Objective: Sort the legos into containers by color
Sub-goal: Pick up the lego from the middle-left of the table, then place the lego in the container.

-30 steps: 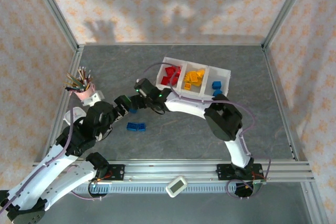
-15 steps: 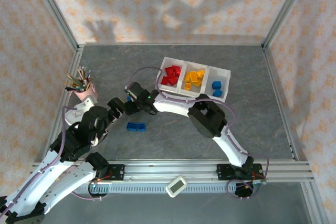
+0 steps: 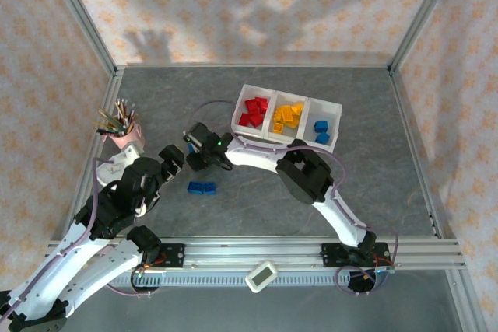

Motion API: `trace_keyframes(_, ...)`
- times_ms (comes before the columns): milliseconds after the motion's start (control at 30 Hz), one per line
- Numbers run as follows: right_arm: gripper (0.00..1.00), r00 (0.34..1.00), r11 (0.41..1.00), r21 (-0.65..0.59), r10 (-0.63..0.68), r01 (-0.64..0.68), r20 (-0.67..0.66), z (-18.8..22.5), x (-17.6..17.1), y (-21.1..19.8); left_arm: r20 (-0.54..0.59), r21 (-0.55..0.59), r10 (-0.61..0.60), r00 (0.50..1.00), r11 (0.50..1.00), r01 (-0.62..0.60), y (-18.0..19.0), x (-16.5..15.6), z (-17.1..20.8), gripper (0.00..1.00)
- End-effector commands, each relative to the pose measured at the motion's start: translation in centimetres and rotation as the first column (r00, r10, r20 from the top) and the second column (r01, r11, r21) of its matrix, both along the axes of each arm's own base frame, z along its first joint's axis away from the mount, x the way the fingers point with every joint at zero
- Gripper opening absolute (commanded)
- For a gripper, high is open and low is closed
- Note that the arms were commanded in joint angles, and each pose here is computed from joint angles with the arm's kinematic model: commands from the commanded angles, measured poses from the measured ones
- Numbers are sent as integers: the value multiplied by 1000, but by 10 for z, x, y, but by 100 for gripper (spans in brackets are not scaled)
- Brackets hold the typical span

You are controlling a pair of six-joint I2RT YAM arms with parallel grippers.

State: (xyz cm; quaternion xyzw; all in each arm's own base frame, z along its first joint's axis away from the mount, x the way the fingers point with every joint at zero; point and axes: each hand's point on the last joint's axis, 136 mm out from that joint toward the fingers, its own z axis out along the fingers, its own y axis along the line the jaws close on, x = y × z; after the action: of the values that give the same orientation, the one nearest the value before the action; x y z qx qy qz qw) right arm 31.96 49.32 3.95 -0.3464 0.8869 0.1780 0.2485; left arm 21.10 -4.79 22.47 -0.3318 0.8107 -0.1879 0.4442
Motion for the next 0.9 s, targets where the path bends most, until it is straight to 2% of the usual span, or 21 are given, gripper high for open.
trace_keyframes(0, 37, 1000, 1000, -13, 0, 1, 21, 16, -1, -7, -10, 31, 25, 1000, 999, -25, 8, -2, -2, 99)
trace_keyframes(100, 32, 999, 1000, -5, -17, 17, 31, 28, -4, -16, -10, 28, 15, 1000, 999, -14, 5, -1, -1, 99)
trace_keyframes(267, 30, 994, 992, 70, -107, 106, 10, 56, -1, -47, 1, 17, -16, 1000, 1000, 16, -2, 3, 4, 99)
trace_keyframes(433, 30, 967, 958, 137, -255, 254, -6, 88, 6, -101, 12, 8, -79, 997, 997, 79, -20, 14, 9, 99)
trace_keyframes(533, 30, 929, 917, 158, -371, 367, -6, 107, 15, -143, 8, 10, -140, 990, 990, 140, -37, 25, 11, 99)
trace_keyframes(667, 30, 839, 829, 169, -544, 533, 21, 130, 28, -210, 2, 7, -235, 972, 972, 235, -64, 42, 8, 99)
trace_keyframes(867, 30, 609, 603, 192, -792, 774, 29, 147, 54, -328, 5, -22, -366, 931, 930, 366, -109, 64, 2, 99)
